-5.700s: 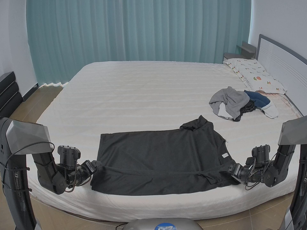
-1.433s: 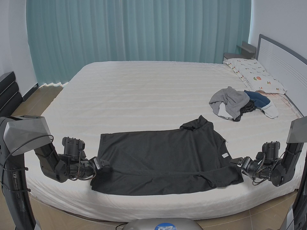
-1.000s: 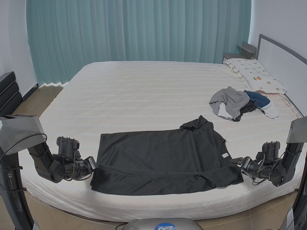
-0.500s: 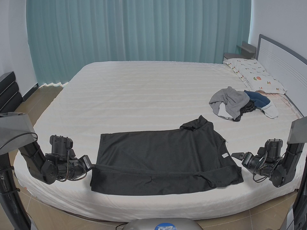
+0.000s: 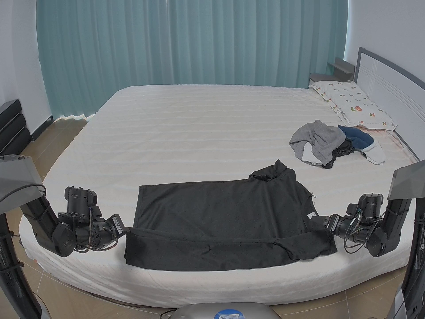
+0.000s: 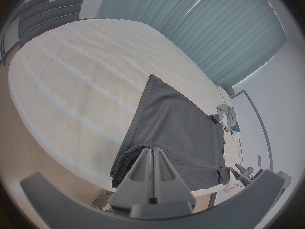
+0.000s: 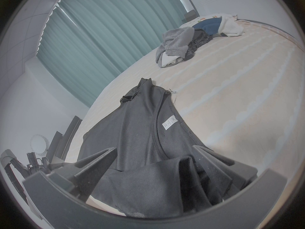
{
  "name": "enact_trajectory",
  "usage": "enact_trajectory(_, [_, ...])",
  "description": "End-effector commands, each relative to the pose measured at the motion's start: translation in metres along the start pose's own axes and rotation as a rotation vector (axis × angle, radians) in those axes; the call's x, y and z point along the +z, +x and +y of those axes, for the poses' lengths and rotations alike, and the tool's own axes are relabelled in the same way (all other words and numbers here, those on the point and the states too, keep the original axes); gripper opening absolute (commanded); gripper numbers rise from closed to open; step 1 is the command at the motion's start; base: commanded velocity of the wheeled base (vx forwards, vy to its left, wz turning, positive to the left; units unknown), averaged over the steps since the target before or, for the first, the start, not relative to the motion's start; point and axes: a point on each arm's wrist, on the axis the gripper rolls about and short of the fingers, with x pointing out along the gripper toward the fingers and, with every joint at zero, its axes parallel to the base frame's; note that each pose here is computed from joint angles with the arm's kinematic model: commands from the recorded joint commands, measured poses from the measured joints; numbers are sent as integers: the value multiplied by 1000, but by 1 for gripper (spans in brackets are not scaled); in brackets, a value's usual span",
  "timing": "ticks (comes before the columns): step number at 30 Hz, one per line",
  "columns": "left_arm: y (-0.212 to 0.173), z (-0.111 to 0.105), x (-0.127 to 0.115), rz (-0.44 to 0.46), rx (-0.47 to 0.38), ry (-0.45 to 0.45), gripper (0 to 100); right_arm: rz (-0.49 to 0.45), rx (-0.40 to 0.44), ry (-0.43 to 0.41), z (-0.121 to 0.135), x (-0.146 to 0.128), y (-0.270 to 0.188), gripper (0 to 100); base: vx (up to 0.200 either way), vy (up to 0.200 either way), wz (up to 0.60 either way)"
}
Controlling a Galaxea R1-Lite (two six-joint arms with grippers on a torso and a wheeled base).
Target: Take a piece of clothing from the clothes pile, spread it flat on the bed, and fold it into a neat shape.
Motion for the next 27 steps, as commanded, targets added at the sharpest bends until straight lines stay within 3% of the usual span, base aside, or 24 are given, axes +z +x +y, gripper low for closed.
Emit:
enact_trajectory(1, [1,1,-1,3,1,-1,0,21,-4,-32,-7,-6,13,100,0,0,0])
enact_trajectory(14, [1,1,-1,7,3,-2,0,27,0,-58,-13,-9,26,100,0,0,0])
enact_trajectory(15, [2,1,-1,7,3,-2,0,31,-2,-61,-14,-11,26,0,0,0,0])
enact_trajectory(27, [-1,1,1,-3,1,-3,0,-13,26,-53,-9,-3,12,0,0,0,0])
